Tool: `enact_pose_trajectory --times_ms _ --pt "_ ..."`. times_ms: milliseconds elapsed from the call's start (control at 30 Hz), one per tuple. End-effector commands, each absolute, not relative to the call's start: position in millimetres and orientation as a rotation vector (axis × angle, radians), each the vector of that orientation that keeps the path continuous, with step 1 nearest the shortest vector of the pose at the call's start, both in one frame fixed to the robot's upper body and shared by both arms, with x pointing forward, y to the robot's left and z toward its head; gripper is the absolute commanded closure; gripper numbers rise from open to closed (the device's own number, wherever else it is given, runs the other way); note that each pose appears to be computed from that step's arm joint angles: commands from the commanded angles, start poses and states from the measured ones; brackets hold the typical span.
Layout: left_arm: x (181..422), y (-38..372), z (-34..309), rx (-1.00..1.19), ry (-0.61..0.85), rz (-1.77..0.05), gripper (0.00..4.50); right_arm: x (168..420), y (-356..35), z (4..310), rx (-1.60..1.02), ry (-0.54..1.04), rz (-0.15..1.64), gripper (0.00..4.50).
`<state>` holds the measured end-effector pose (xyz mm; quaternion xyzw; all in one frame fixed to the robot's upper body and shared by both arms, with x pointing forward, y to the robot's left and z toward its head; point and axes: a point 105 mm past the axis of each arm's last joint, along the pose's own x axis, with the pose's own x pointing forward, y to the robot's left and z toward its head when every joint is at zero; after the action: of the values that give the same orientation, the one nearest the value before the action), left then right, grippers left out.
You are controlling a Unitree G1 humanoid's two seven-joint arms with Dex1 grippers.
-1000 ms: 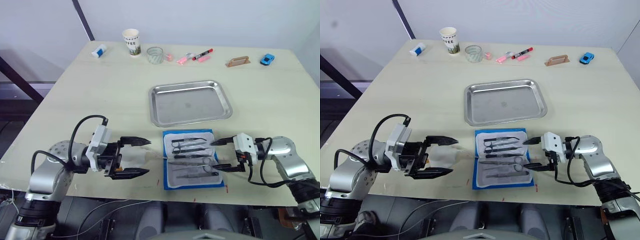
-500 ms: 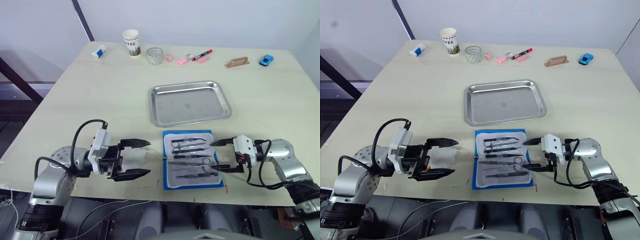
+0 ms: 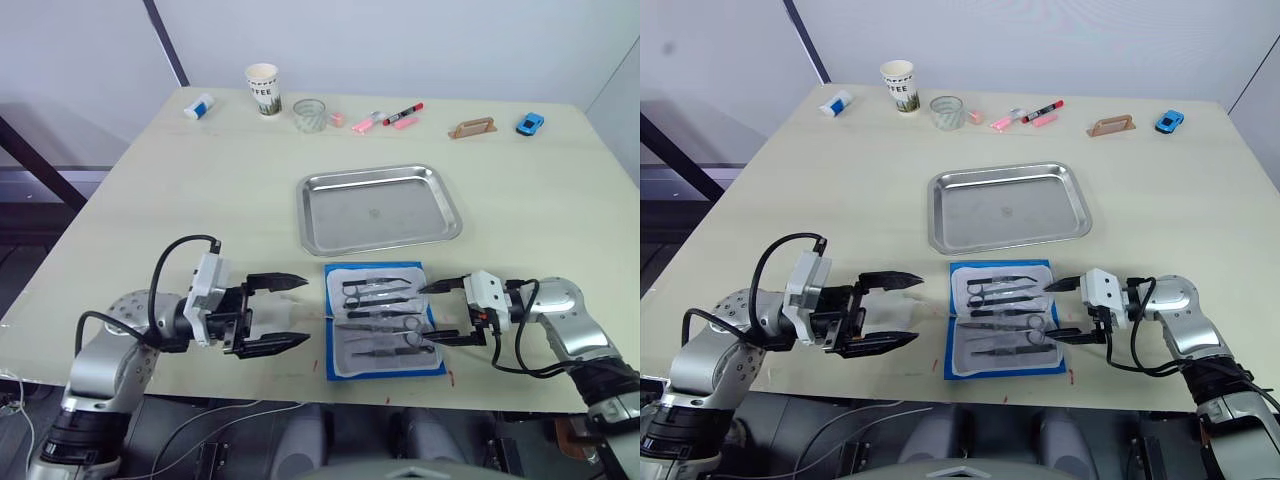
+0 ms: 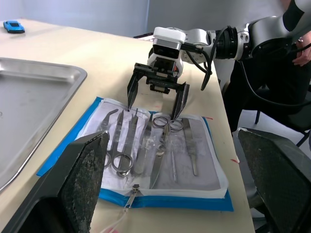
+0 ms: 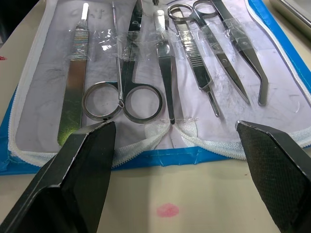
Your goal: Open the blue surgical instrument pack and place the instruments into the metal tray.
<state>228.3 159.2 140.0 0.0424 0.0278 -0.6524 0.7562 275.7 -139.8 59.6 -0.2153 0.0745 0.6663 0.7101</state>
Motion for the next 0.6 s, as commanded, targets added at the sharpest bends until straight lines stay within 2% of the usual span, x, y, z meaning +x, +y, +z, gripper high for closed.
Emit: enact_pose_trajectory --times_ms 33,400,600 --pt "226.7 153.2 151.4 0.120 0.020 -1.452 0.00 268.0 -144.3 35.7 -0.480 0.293 1.485 0.19" --pt "229.7 157.9 156.2 0.121 0.029 -1.443 0.00 266.7 -144.6 34.7 -0.469 0.299 1.478 0.19" --pt "246.4 162.5 158.1 0.133 0.082 -1.298 0.00 265.0 -142.7 36.0 -0.464 0.297 1.483 0.19"
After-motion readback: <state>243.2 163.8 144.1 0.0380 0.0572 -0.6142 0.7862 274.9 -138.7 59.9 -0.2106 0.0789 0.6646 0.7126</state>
